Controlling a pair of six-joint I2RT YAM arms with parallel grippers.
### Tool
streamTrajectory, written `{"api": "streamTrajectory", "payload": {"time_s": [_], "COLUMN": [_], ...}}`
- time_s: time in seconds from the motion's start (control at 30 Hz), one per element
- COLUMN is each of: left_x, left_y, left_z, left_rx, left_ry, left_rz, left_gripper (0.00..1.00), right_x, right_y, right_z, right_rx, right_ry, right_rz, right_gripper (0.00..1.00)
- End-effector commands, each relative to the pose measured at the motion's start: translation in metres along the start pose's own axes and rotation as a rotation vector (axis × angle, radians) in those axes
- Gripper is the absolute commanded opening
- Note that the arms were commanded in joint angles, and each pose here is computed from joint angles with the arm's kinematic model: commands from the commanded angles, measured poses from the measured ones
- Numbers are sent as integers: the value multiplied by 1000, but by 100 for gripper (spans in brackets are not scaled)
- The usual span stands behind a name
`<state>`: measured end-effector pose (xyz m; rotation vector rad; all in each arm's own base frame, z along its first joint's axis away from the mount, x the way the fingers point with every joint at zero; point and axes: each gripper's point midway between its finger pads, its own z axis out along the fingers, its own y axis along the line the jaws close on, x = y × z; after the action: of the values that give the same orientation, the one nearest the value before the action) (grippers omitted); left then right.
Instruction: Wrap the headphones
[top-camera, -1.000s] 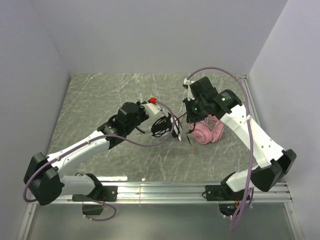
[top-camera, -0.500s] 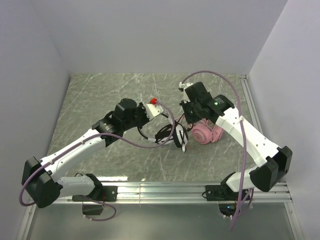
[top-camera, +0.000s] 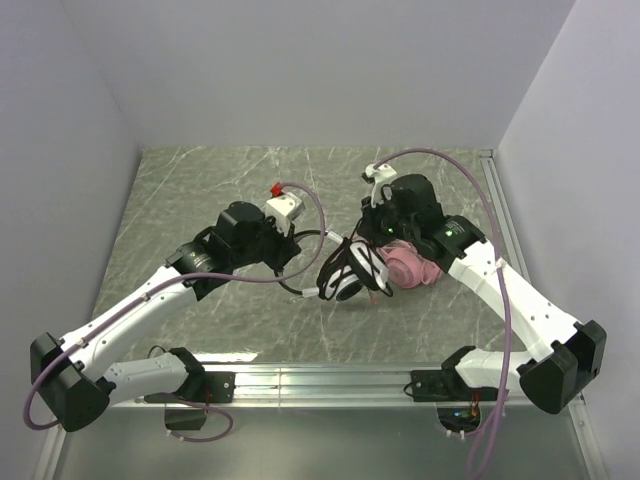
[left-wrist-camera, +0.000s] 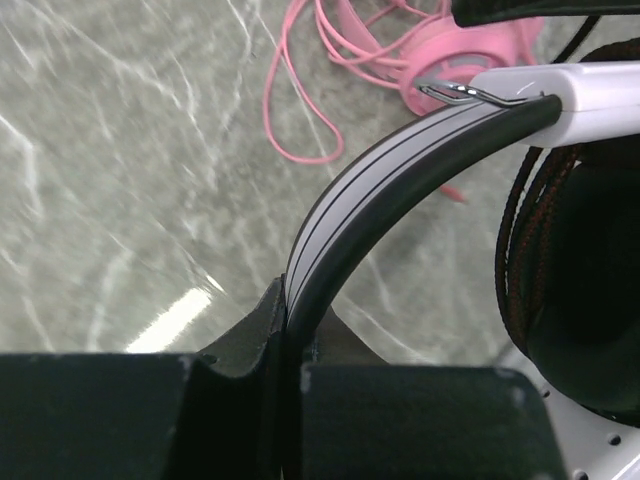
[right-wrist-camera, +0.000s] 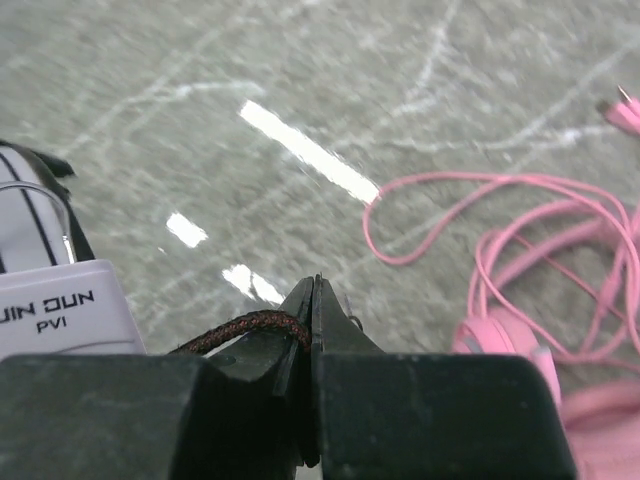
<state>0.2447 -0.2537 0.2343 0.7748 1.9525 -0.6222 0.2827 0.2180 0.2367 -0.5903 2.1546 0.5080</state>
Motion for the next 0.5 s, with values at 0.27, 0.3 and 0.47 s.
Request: {"api": "streamTrajectory", "payload": {"time_s": [0.27,0.3,0.47], "left_x": [-85,-90,-94], "left_y": [-69,-68,-62], "left_z": [-70,-72,-70], "left_rx": [264,260,215], "left_ry": [-219,-227,-210], "left_rz": [-408,-417,-456], "left_gripper": [0,0,0], "right_x": [-32,-33,-32], "right_y": [10,12,18], "right_z": [25,25,28], "right_rx": [-149,-162,-199], "right_ry": [-223,-230,-257], "right_rz": [34,36,58], "right_gripper": [9,13,23]}}
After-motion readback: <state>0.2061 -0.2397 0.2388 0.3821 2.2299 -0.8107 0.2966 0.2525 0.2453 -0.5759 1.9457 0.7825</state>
